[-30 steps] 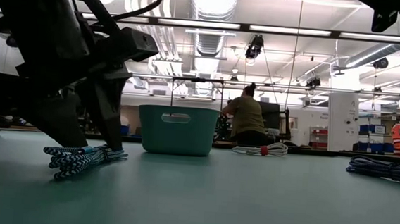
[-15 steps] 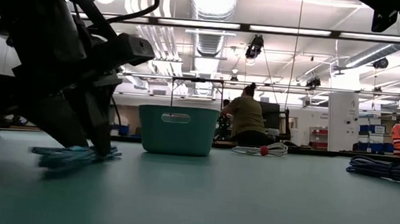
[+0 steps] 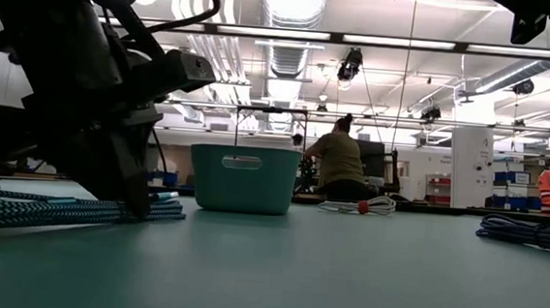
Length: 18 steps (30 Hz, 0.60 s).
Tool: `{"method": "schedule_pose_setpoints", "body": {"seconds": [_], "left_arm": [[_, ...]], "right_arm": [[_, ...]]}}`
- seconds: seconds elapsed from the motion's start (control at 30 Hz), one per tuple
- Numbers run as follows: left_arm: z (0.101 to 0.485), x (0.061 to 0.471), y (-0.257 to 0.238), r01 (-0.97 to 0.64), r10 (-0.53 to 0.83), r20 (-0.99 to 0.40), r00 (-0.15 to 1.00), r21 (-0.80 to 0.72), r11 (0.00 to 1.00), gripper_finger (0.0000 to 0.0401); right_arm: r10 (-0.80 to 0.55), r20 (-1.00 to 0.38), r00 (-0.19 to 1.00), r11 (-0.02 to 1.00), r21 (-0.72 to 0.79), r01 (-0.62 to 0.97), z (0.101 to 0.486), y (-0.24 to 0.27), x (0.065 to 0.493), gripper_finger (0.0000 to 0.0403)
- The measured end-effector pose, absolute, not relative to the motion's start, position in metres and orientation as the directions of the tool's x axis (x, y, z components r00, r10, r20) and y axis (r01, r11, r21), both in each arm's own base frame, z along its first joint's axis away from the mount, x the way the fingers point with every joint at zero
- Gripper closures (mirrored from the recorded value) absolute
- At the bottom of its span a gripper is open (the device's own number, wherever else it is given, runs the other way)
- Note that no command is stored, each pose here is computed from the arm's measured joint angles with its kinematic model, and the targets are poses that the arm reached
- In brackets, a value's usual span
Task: Pick and place USB-C Cables
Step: Put the blue white charger cable into the bin
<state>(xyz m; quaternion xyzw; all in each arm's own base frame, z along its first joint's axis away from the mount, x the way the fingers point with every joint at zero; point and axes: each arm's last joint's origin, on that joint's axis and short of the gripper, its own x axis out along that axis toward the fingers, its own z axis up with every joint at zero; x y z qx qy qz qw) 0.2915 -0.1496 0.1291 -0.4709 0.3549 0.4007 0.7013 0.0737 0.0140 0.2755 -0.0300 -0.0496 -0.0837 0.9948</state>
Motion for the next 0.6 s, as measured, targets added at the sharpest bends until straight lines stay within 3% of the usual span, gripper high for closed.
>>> {"method": "schedule_pose_setpoints", "body": {"seconds": [0.27,0.6], "left_arm": [[0.138,0.291,-0.148,-0.88,0.252,-0.85,0.463,-0.407,0.243,0.0384],[0.156,0.299,-0.148,-0.818,0.33,-0.773,0.542,-0.395,0.417,0.0386]], "right_arm": [[-0.163,0.104,0.981,0.984,-0.051,0.169,0.276,0.014,0.074,0.0376],[-0.163,0.104,0.981,0.984,-0.058,0.17,0.275,0.014,0.074,0.0376]]}}
